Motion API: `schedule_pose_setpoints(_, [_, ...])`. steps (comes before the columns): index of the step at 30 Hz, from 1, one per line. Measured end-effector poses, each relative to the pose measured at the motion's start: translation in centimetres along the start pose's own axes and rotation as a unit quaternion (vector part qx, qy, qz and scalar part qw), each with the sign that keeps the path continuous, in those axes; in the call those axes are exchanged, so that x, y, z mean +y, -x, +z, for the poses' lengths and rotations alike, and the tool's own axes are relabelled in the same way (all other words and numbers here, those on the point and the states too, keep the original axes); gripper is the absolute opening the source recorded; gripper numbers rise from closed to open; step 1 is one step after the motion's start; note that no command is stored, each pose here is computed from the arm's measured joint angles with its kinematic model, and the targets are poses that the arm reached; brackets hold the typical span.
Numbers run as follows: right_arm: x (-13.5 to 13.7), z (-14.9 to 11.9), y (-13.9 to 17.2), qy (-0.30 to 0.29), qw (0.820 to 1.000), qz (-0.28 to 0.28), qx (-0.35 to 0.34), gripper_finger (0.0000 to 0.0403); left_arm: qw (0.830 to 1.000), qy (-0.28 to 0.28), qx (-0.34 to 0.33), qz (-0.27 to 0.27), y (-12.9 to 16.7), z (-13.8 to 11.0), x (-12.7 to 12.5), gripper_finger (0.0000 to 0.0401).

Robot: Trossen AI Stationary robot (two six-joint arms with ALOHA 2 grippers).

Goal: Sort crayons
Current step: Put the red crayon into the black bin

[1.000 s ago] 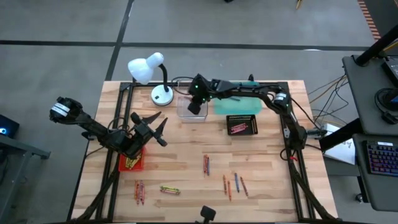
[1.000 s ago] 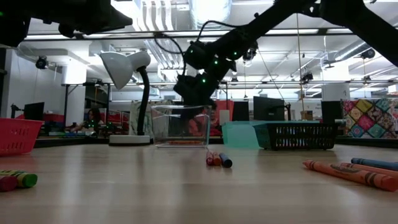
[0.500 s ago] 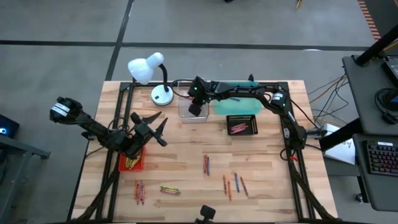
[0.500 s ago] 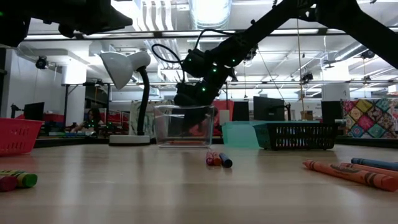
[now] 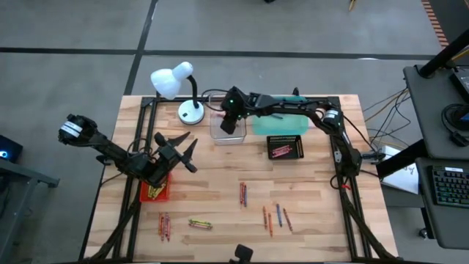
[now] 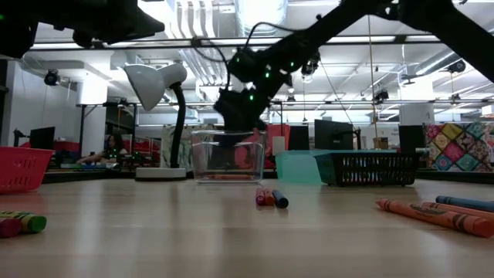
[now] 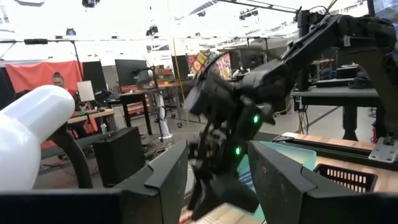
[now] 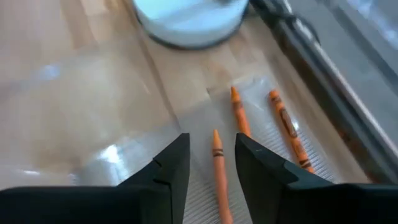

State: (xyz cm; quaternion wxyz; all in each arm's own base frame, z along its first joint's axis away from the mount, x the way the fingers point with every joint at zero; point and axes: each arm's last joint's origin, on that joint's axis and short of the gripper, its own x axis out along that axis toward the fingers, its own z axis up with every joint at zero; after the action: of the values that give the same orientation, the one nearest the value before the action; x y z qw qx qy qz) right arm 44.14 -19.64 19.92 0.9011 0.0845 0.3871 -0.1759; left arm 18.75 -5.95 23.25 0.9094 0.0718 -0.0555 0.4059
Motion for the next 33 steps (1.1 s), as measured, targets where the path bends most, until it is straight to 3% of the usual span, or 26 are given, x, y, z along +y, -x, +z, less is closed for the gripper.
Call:
schedule_pose_setpoints(7, [2.7,1.4,5.0,0.032,0.999,0.021,0.007,0.0114,0.999,0.034,0.008,-0.011,0.1,-0.5,-0.3,0.0153])
schedule_pose_setpoints(14, [7.1,1.3,11.7,0.068,0.996,0.056,0.029,0.01,0.984,0.099,-0.013,-0.15,0.2,-1.0,-1.5,0.0153])
schedule_pose_setpoints(16, [8.6,0.6,13.6,0.07,0.995,0.067,0.034,0.0096,0.98,0.114,-0.011,-0.165,0.2,-0.9,-1.7,0.0153])
schedule_pose_setpoints(25, [14.6,-5.4,20.1,0.024,0.988,0.124,0.085,0.009,0.978,0.096,0.008,-0.186,-0.6,0.5,-4.8,0.0153])
schedule_pose_setpoints(33, [17.2,-12.4,21.8,-0.056,0.973,0.118,0.189,0.0089,0.978,-0.008,0.053,-0.199,-1.9,2.1,-8.6,0.0153])
